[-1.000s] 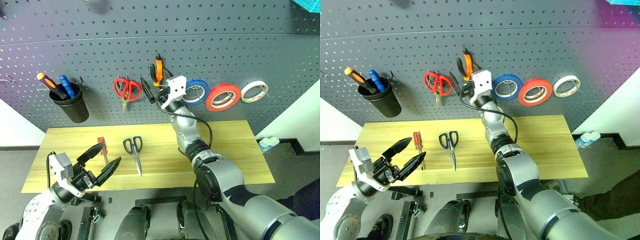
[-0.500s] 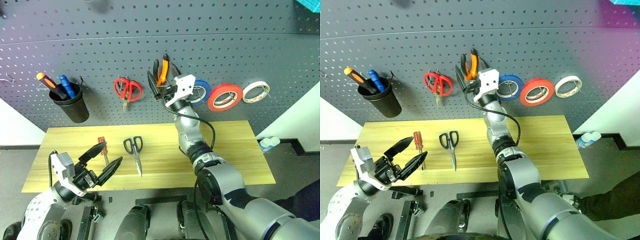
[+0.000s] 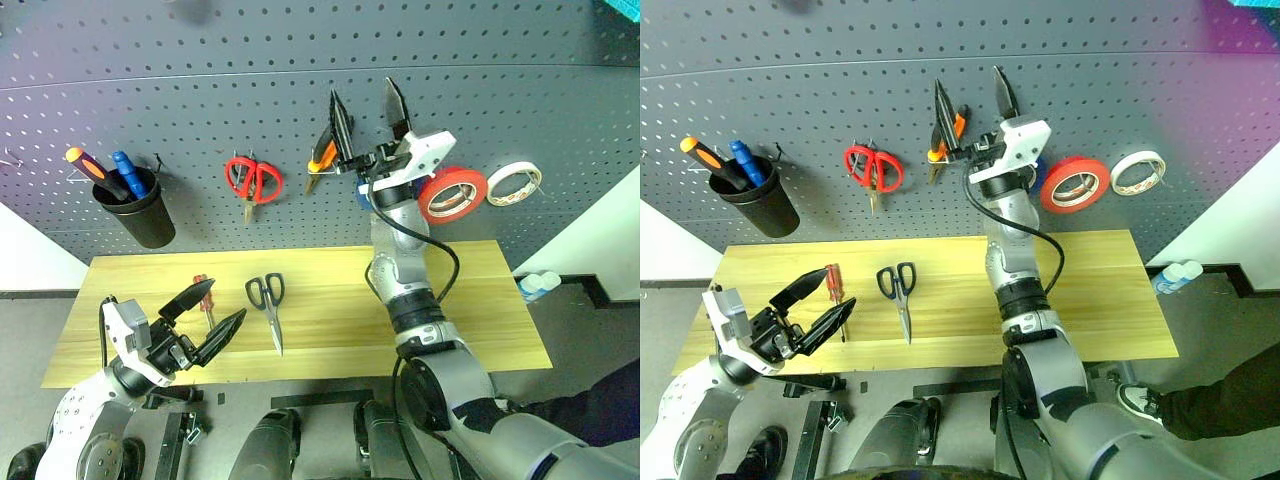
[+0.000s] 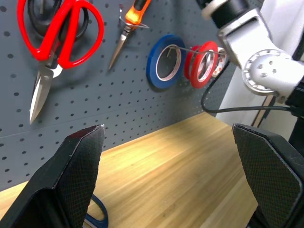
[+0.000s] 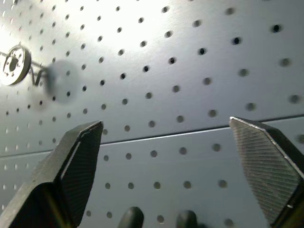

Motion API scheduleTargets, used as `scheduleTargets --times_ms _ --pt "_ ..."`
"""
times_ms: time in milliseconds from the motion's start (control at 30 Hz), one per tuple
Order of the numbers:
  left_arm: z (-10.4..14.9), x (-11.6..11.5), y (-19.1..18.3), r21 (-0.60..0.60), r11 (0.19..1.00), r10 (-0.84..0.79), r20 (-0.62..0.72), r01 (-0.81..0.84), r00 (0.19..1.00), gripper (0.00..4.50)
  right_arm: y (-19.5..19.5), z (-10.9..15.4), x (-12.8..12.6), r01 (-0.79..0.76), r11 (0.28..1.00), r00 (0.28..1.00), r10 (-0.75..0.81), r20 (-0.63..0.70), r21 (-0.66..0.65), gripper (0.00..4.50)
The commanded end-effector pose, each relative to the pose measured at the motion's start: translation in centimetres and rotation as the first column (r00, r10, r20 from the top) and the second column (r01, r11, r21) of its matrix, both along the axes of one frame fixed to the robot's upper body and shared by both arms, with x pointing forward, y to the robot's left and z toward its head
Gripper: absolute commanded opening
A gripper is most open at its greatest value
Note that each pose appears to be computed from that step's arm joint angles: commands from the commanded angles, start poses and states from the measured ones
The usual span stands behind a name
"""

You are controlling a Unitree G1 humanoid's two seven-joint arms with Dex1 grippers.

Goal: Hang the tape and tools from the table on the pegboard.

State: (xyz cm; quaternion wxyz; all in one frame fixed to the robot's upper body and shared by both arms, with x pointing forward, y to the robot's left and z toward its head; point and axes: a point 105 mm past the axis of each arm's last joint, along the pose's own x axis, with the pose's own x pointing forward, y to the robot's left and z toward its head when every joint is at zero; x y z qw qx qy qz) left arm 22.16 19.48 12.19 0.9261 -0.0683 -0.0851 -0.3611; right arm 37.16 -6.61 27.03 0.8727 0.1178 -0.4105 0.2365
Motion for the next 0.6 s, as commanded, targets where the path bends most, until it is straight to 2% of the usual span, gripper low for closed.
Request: scheduleTargets --times_ms 33,167,233,300,333,433,500,600 --pt "0.4 0.1 0.1 0.003 1.000 -0.001 0.030 0.001 1.000 4.50 -0.7 0.5 -2.0 -0.109 0.994 0.994 0.109 -0.017 0.004 4.47" --pt "0.5 0.5 0.1 -0.002 1.000 -0.005 0.032 0.005 0.999 4.50 -0.7 -1.6 -4.2 -0.219 0.970 0.971 0.206 -0.119 -0.105 4.47" --pt "0.5 0.7 0.1 0.001 1.000 -0.010 0.032 0.010 0.999 4.50 -1.2 -3.0 -4.8 -0.301 0.946 0.938 0.271 -0.217 -0.119 4.47" --pt "0.5 0.9 0.2 -0.001 1.000 -0.013 0.031 0.013 0.999 4.50 -2.2 -3.8 -5.1 -0.294 0.938 0.935 0.242 -0.259 -0.184 4.47" --pt "0.4 1.1 0.2 -0.003 1.000 -0.014 0.030 0.014 0.999 4.50 -2.5 -4.3 -5.4 -0.334 0.927 0.914 0.274 -0.300 -0.171 4.47" --pt "-0.1 2.0 0.3 0.008 1.000 0.012 0.002 -0.012 1.000 4.50 -2.0 -6.3 -7.7 -0.461 0.851 0.857 0.353 -0.376 -0.253 4.47" --pt "-0.9 3.2 0.6 0.037 0.996 0.078 -0.020 -0.078 0.997 4.50 -1.8 -7.7 -9.2 -0.522 0.789 0.829 0.380 -0.410 -0.324 4.47" --pt "-3.1 5.3 1.4 0.087 0.969 0.242 -0.115 -0.233 0.963 4.50 -2.4 -10.0 -10.1 -0.559 0.722 0.807 0.360 -0.468 -0.407 4.47"
